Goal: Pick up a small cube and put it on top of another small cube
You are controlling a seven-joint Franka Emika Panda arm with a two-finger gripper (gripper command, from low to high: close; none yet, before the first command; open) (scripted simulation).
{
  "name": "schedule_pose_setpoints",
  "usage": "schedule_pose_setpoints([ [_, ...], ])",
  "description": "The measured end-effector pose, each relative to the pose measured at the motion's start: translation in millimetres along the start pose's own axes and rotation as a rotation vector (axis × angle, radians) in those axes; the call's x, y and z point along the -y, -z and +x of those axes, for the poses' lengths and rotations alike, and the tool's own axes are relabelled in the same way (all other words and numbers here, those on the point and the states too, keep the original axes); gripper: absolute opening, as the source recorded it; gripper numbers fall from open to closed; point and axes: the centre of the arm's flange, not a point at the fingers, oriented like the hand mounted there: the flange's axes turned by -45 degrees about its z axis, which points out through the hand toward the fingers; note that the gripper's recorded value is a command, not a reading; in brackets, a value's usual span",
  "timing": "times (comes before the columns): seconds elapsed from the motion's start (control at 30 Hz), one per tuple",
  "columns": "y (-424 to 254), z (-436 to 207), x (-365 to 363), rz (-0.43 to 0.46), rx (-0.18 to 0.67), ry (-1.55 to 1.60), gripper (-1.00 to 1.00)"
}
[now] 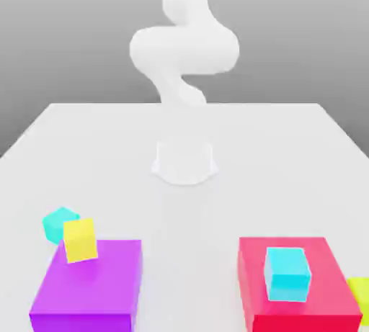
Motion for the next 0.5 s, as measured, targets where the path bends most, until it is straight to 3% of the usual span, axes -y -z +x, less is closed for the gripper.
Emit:
schedule_pose_setpoints([
  [0.27, -140, -5, 65, 0.175, 0.182, 0.344, 0.00],
  [0.5, -250, -47, 141, 0.310, 0.320, 0.653, 0.00],
])
